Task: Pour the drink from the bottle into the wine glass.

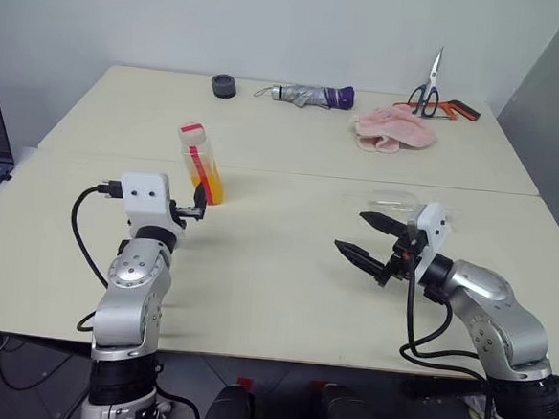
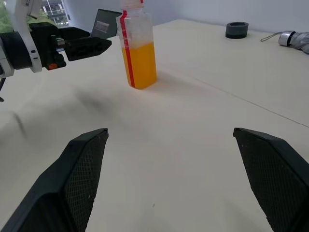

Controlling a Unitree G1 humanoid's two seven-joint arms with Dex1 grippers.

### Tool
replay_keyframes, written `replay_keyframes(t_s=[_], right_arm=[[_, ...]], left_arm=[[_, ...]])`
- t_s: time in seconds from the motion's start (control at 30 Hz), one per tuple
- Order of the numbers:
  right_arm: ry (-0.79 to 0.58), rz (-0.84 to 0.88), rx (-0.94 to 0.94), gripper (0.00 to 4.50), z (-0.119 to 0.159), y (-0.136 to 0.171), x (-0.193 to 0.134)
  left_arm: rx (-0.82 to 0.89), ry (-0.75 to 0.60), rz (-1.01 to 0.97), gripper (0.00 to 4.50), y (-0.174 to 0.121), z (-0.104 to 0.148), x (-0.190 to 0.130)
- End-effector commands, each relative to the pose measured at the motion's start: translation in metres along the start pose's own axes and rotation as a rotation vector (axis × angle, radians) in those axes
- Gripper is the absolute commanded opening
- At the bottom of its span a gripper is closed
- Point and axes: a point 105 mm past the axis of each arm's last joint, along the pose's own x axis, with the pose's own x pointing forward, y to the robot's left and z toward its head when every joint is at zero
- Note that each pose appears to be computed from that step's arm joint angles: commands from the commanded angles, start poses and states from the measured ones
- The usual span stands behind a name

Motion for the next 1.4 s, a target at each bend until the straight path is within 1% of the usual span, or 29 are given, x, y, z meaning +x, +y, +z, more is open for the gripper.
replay_keyframes(t_s=[0.03,0.23,0.37,0.7,0.97,1.1,1.4], right_arm=[[-0.048,-0.007,-0.047,4.43,0.012,-0.003,0.001],[-0.057,-0.012,-0.050,4.43,0.014,-0.004,0.003],[-0.067,-0.010,-0.056,4.43,0.019,-0.003,0.005],[-0.085,0.006,-0.062,4.43,0.034,0.000,0.012],[-0.125,0.120,-0.081,4.43,0.056,0.016,0.017],[-0.121,0.171,-0.115,4.43,0.060,0.021,0.019],[-0.127,0.178,-0.144,4.43,0.062,0.022,0.027]], left_arm=[[0.014,-0.051,0.010,4.50,-0.005,0.014,0.005],[-0.010,-0.049,0.033,4.50,-0.012,0.018,0.017],[0.008,-0.061,0.012,4.50,-0.021,0.021,0.024],[-0.001,-0.059,0.014,4.50,-0.024,0.026,0.034],[-0.026,-0.042,0.027,4.50,-0.021,0.023,0.040],[-0.032,-0.038,0.029,4.50,-0.020,0.023,0.043],[-0.031,-0.032,0.032,4.50,-0.019,0.024,0.050]])
